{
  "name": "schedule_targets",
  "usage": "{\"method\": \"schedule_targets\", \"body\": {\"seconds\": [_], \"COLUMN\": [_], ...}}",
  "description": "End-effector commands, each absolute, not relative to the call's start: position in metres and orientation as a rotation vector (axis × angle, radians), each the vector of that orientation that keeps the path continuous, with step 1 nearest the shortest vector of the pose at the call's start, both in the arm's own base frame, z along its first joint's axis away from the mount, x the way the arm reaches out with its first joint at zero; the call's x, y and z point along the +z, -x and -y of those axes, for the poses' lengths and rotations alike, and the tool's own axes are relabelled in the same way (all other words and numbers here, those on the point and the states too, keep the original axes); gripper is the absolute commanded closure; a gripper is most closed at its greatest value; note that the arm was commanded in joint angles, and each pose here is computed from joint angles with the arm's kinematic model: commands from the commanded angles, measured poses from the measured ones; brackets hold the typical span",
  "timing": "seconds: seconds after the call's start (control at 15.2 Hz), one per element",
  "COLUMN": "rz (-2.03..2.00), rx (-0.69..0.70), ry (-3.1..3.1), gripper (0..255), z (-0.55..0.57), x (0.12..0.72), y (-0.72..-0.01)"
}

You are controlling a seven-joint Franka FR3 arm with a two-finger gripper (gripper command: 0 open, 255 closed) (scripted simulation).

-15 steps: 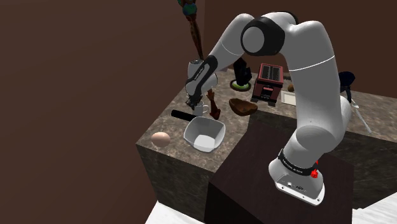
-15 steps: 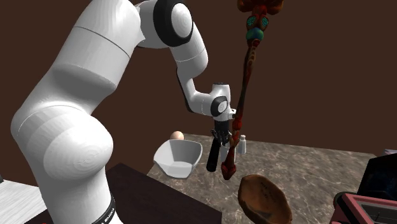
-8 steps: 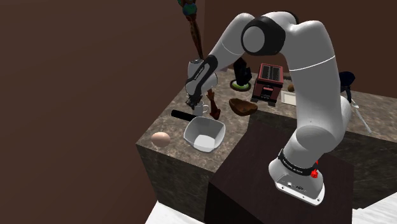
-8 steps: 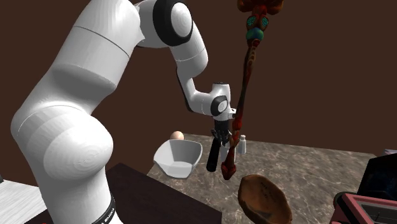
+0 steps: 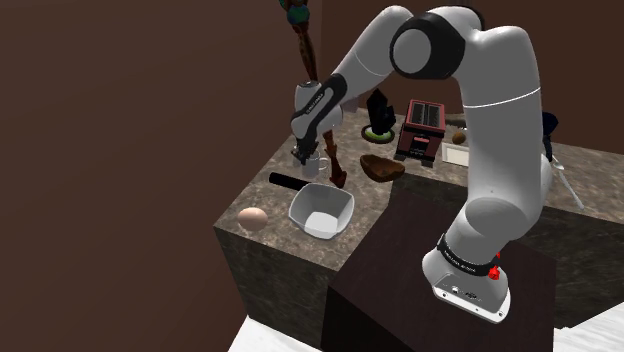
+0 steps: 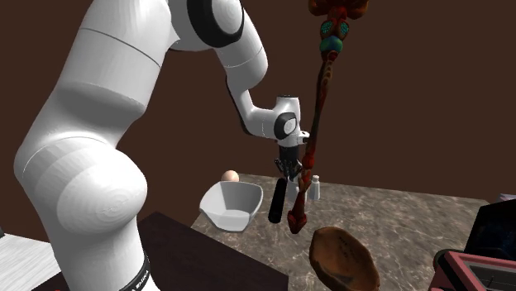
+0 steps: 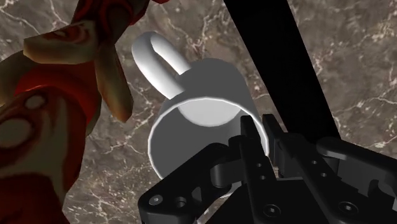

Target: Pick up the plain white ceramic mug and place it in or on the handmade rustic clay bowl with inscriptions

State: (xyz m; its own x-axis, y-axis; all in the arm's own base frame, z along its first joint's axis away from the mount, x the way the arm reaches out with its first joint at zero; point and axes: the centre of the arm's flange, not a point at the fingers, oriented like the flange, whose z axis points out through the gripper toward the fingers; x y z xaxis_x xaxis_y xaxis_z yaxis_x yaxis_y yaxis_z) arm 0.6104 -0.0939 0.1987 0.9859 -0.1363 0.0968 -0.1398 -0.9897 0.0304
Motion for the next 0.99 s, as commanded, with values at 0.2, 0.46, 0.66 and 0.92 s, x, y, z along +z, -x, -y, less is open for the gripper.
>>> {"method": "schedule_targets", "body": {"seconds": [0.2, 0.46, 0.66, 0.92], "rz": [0.216, 0.216, 0.216, 0.216], "rx": [0.146, 0.146, 0.146, 0.146], "ry": [-3.093, -3.093, -3.093, -3.093], "gripper": [255, 255, 255, 255], "z": [0.094, 0.094, 0.094, 0.094], "x": [0.225, 0.246, 0.262, 0.283], "y": [-0.610, -0.610, -0.610, -0.610]}}
